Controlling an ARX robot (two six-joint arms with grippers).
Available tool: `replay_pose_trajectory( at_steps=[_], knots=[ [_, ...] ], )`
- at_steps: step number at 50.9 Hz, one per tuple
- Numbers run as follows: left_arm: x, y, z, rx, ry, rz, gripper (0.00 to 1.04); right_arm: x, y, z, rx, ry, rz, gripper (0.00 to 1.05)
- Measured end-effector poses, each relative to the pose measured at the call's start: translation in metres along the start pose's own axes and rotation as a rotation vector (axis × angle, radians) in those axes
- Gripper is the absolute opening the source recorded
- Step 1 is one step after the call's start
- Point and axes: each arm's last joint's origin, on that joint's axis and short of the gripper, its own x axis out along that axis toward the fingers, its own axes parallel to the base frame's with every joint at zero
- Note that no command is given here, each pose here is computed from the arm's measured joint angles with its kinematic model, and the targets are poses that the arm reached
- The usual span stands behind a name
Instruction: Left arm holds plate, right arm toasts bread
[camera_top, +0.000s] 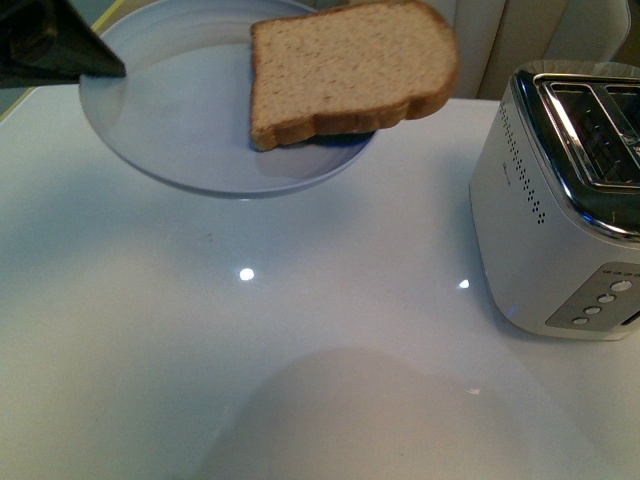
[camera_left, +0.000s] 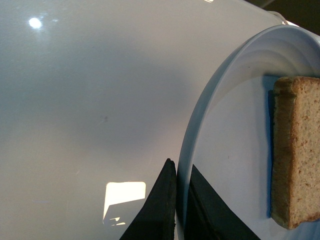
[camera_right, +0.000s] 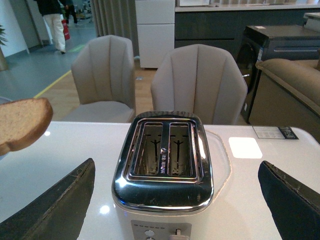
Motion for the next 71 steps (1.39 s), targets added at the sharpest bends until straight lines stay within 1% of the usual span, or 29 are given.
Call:
replay_pose_trajectory(
  at_steps=[5, 8, 10, 11, 12, 13, 14, 16, 18, 24, 33, 38, 46, 56, 61, 71],
  knots=[
    [0.001, -0.026, 0.008, 0.022, 0.004, -0.032, 0.03, 0.0, 0.0, 0.0, 0.0, 0.0, 0.0, 0.96],
    [0.002, -0.033, 0.011, 0.025, 0.004, -0.045, 0.03, 0.0, 0.0, 0.0, 0.0, 0.0, 0.001, 0.96],
    [0.002, -0.037, 0.012, 0.026, 0.003, -0.052, 0.03, 0.001, 0.0, -0.001, 0.021, 0.066, 0.031, 0.96],
    [0.002, -0.041, 0.012, 0.025, 0.003, -0.058, 0.03, 0.001, 0.001, -0.002, 0.066, 0.188, 0.068, 0.96],
    [0.002, -0.043, 0.013, 0.023, 0.004, -0.061, 0.03, 0.002, 0.001, -0.002, 0.109, 0.282, 0.075, 0.96],
    [0.002, -0.045, 0.013, 0.022, 0.006, -0.065, 0.03, 0.003, 0.002, -0.004, 0.15, 0.414, 0.072, 0.96],
    [0.003, -0.048, 0.012, 0.023, 0.008, -0.068, 0.03, 0.004, 0.003, -0.006, 0.179, 0.488, 0.066, 0.96],
    [0.003, -0.054, 0.011, 0.025, 0.016, -0.08, 0.03, 0.005, 0.004, -0.011, 0.2, 0.592, 0.049, 0.96],
    [0.004, -0.056, 0.011, 0.027, 0.02, -0.083, 0.03, 0.007, 0.006, -0.013, 0.207, 0.629, 0.044, 0.96],
    [0.006, -0.062, 0.007, 0.028, 0.036, -0.088, 0.03, 0.014, 0.012, -0.013, 0.21, 0.647, 0.054, 0.96],
    [0.008, -0.069, 0.002, 0.038, 0.057, -0.096, 0.03, 0.039, 0.026, 0.004, 0.256, 0.597, 0.12, 0.96],
    [0.009, -0.072, -0.001, 0.042, 0.067, -0.099, 0.03, 0.063, 0.033, 0.015, 0.339, 0.578, 0.167, 0.96],
    [0.008, -0.072, -0.002, 0.039, 0.07, -0.097, 0.03, 0.102, 0.039, 0.024, 0.455, 0.553, 0.197, 0.96],
    [0.007, -0.075, -0.003, 0.041, 0.072, -0.105, 0.03, 0.136, 0.041, 0.022, 0.564, 0.561, 0.204, 0.96],
    [0.008, -0.076, -0.003, 0.038, 0.075, -0.108, 0.03, 0.153, 0.04, 0.021, 0.649, 0.562, 0.21, 0.96],
    [0.008, -0.079, -0.005, 0.034, 0.081, -0.116, 0.03, 0.168, 0.041, 0.02, 0.713, 0.573, 0.211, 0.96]
  ],
)
